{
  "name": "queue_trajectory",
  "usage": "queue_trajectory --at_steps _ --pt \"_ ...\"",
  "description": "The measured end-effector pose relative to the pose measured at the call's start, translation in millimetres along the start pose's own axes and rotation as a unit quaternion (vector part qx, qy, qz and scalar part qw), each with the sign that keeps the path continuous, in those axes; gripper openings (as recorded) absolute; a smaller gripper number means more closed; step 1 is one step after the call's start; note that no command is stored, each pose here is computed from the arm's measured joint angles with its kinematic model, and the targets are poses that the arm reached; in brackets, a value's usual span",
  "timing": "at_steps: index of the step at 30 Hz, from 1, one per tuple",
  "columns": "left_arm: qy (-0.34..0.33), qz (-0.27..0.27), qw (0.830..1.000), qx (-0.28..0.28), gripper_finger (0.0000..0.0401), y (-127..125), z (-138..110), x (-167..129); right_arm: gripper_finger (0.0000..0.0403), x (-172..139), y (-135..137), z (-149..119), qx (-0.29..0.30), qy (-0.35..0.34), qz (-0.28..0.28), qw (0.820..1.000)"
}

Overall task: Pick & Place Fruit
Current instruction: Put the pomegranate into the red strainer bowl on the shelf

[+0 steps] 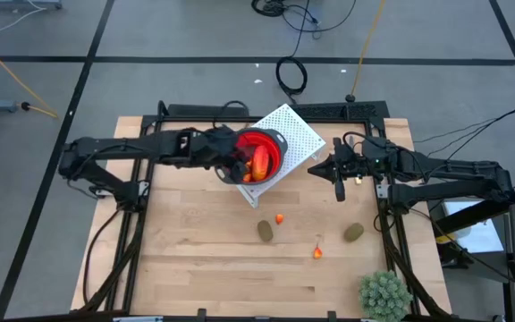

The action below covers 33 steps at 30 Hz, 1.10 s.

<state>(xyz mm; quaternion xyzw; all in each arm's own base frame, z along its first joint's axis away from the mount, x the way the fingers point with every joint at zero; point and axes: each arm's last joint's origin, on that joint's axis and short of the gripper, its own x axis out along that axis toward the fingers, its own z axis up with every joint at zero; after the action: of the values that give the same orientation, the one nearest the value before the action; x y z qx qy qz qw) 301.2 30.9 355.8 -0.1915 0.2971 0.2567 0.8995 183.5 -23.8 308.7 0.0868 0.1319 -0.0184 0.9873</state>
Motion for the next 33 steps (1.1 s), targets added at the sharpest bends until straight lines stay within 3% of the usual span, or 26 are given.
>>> queue_trajectory --at_steps 10,16,33 --pt "0.076 0.038 0.995 0.047 0.02 -7 16 11 0.0001 0 0 -2 0.001 0.009 -0.001 1.0" --pt "0.112 0.028 0.992 0.049 0.02 -9 11 28 0.0001 0 0 -2 0.004 0.01 -0.001 1.0" --pt "0.155 0.049 0.986 0.047 0.02 -6 3 37 0.0001 0 0 -2 0.004 0.01 -0.001 1.0"
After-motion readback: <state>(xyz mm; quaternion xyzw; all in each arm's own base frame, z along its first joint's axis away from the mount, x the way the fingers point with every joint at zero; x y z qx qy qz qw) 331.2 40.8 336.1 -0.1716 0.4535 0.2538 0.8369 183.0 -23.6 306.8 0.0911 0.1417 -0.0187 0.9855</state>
